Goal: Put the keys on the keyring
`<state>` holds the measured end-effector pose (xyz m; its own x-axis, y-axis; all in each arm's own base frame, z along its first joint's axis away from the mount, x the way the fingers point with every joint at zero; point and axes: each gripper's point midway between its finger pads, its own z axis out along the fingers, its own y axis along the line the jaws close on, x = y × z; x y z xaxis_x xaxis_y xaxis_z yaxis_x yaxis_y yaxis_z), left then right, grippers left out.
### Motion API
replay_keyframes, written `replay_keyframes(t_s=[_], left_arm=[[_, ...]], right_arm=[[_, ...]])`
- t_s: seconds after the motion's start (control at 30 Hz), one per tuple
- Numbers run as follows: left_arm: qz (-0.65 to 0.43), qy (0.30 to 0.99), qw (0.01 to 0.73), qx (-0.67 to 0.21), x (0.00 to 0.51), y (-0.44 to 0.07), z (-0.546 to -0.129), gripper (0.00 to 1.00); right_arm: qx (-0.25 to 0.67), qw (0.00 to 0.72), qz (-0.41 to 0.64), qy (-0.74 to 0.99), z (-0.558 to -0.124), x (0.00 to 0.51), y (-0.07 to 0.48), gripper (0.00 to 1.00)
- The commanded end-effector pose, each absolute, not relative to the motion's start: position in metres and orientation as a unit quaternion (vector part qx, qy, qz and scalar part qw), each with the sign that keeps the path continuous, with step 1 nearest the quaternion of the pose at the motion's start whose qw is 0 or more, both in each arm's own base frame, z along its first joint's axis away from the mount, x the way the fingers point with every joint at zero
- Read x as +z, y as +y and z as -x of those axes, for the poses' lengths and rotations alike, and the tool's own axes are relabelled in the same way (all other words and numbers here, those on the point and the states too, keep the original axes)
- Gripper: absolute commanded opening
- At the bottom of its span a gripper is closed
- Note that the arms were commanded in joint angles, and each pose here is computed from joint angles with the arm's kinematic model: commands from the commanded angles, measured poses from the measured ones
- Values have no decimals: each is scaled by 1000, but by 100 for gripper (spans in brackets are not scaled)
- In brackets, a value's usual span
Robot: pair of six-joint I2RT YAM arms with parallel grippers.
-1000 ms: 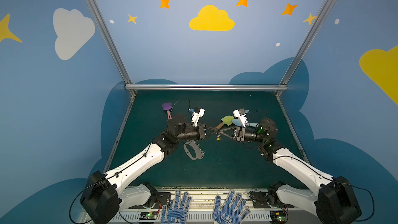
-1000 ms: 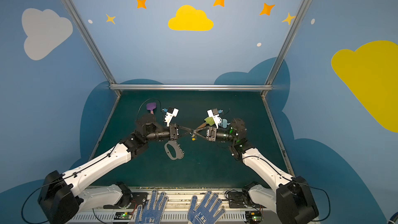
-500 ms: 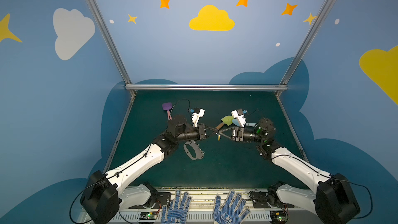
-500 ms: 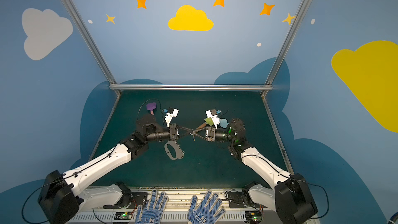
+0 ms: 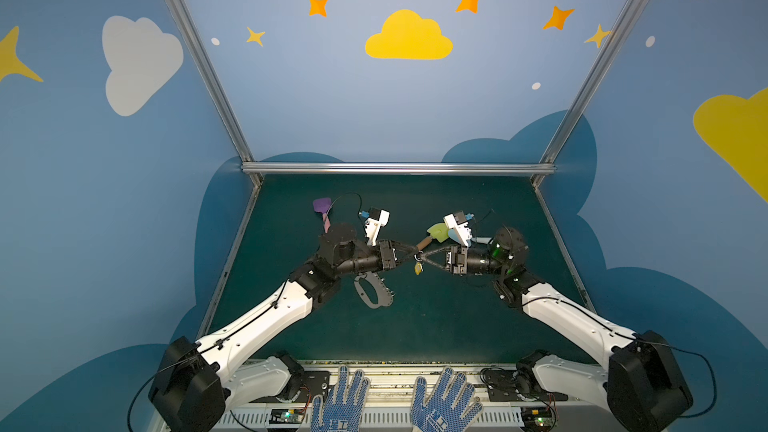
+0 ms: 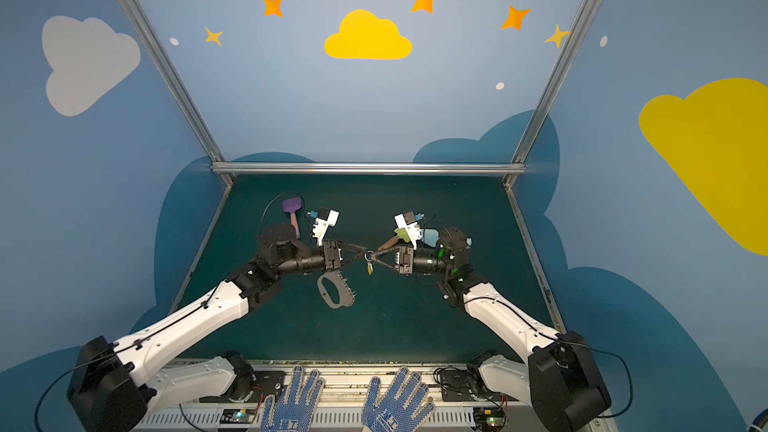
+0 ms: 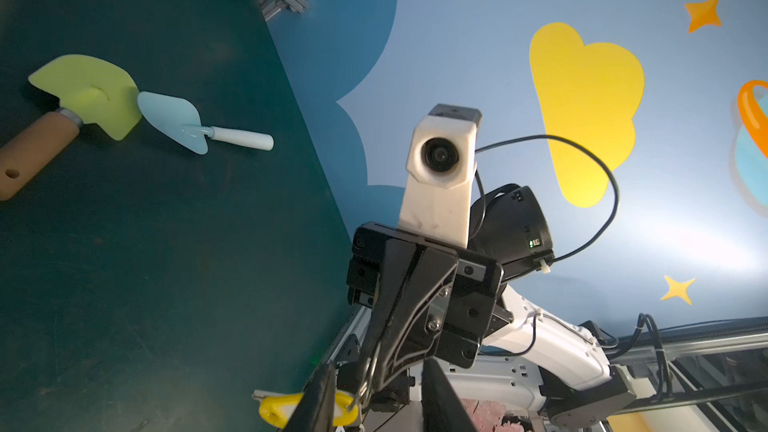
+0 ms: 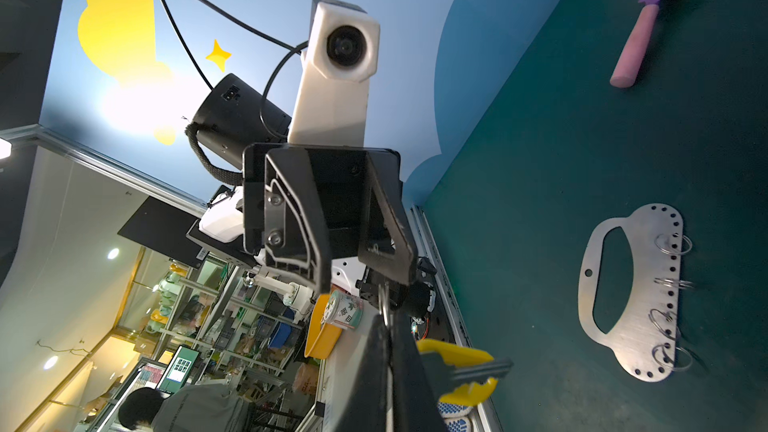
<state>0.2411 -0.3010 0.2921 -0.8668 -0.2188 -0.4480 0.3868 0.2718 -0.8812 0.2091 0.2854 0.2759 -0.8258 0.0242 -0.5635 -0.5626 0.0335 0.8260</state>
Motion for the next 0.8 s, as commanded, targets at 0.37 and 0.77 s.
replay_keyframes(t_s=[0.37, 0.77], left_arm=[[-31, 779, 259, -570, 276, -290, -249, 28], [59, 848, 242, -468, 220, -270, -271, 40]], right_arm=[[632, 269, 212, 695, -216, 281, 279, 0], [452, 330, 266, 785, -228, 228, 284, 0]])
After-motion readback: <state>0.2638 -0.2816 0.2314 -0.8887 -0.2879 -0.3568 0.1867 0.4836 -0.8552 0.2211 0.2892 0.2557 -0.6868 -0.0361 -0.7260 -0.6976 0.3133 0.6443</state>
